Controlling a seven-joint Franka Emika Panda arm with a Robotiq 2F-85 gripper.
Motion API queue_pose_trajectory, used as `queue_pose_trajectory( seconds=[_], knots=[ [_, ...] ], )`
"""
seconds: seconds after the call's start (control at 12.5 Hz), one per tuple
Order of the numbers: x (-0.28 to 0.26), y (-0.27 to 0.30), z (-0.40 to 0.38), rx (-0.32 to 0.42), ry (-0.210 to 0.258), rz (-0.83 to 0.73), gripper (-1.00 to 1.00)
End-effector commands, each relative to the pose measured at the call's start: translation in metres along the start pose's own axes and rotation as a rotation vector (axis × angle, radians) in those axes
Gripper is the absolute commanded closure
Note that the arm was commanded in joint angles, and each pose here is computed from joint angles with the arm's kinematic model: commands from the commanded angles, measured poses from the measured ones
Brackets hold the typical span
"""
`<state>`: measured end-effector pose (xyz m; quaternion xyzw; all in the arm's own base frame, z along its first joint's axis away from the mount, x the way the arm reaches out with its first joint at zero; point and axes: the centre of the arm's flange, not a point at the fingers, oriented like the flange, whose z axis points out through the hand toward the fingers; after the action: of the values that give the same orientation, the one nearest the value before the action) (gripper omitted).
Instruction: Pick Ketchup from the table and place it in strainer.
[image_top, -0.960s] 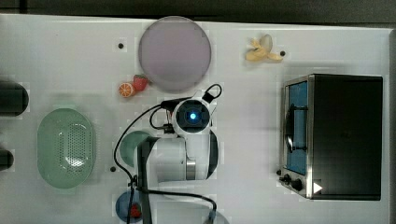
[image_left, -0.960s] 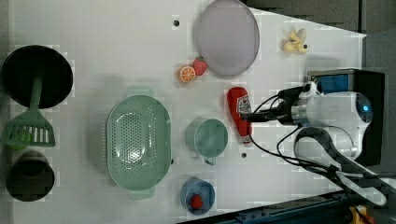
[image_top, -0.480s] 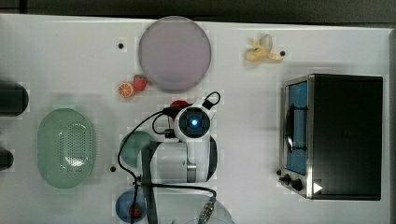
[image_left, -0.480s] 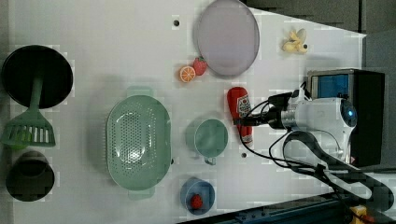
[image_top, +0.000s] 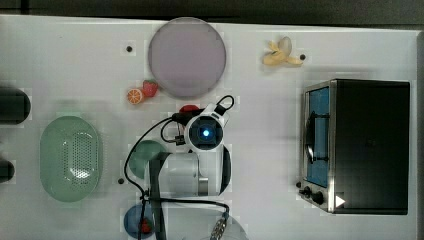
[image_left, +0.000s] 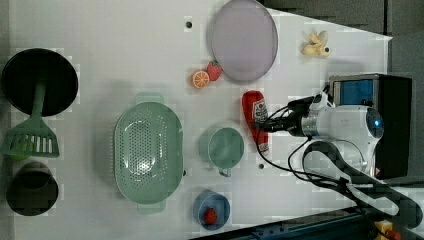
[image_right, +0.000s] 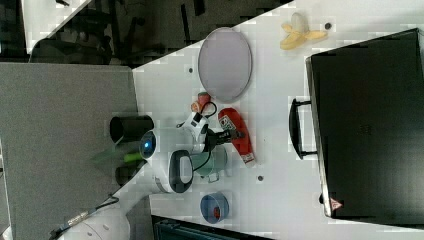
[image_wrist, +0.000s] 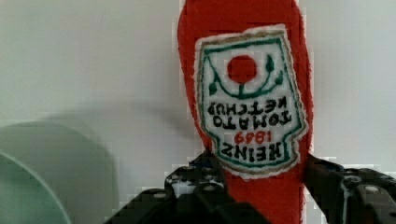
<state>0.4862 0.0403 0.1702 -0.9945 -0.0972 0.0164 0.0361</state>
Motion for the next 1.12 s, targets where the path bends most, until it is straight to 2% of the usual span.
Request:
queue_pose_trajectory(
  seconds=[0.08,0.16,0.4,0.64,0.88,1.12],
  knots=[
    [0.018,0.009,-0.073,-0.042,0.108,-0.029,-0.09],
    [0.017,0.007,-0.095,-0.050,0.109,-0.033,-0.09],
    [0.010,-0.007,-0.159,-0.063,0.062,-0.049,-0.09],
    [0.004,-0.028,-0.212,-0.077,0.037,-0.075,-0.09],
    [0.002,-0.066,-0.236,-0.082,0.035,-0.034,-0.09],
    [0.002,-0.131,-0.230,-0.075,0.039,0.044,-0.09]
  ],
)
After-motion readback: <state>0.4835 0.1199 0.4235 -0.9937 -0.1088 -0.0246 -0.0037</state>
